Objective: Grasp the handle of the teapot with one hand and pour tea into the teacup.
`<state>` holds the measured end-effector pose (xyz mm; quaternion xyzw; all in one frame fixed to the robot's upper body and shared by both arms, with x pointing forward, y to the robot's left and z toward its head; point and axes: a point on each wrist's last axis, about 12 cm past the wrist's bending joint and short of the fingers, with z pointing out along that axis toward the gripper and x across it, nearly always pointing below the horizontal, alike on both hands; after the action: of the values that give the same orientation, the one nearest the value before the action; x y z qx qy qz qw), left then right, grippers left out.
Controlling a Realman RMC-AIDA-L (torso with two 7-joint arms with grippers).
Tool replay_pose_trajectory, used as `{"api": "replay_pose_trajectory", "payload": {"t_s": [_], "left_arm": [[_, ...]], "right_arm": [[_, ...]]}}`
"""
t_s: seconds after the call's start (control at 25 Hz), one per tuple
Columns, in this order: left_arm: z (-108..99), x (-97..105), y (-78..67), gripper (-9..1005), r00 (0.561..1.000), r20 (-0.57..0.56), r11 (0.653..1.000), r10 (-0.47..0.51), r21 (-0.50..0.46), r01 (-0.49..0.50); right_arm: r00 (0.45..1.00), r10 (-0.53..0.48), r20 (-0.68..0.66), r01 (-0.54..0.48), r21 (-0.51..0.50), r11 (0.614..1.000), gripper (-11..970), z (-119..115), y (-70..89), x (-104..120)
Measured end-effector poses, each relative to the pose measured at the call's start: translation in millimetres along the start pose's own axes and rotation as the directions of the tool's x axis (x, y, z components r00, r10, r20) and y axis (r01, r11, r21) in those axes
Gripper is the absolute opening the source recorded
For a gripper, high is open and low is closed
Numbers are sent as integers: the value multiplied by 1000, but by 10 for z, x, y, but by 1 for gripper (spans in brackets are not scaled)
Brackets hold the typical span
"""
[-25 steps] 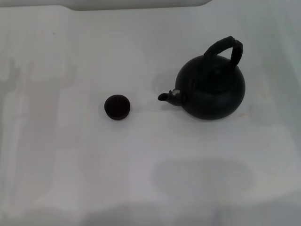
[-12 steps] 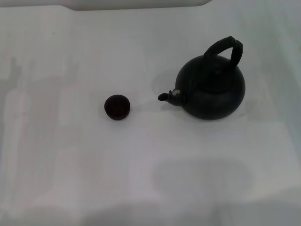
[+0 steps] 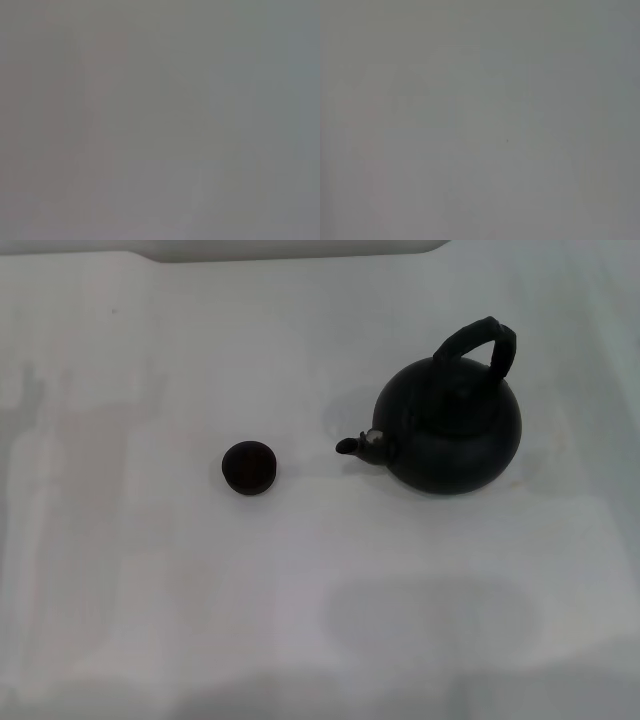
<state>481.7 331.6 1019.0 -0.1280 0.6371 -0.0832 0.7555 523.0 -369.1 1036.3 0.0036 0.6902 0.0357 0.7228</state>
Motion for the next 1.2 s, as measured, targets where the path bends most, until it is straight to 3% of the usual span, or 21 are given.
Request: {"api": "replay_pose_trajectory", "payload": {"t_s": [1.2], "left_arm": [[11,-3,-6,883,1000,2,1000,-2,1,2]], "right_arm": [[1000,11,-8,-11,2,1000,874,-13,4,19]]}}
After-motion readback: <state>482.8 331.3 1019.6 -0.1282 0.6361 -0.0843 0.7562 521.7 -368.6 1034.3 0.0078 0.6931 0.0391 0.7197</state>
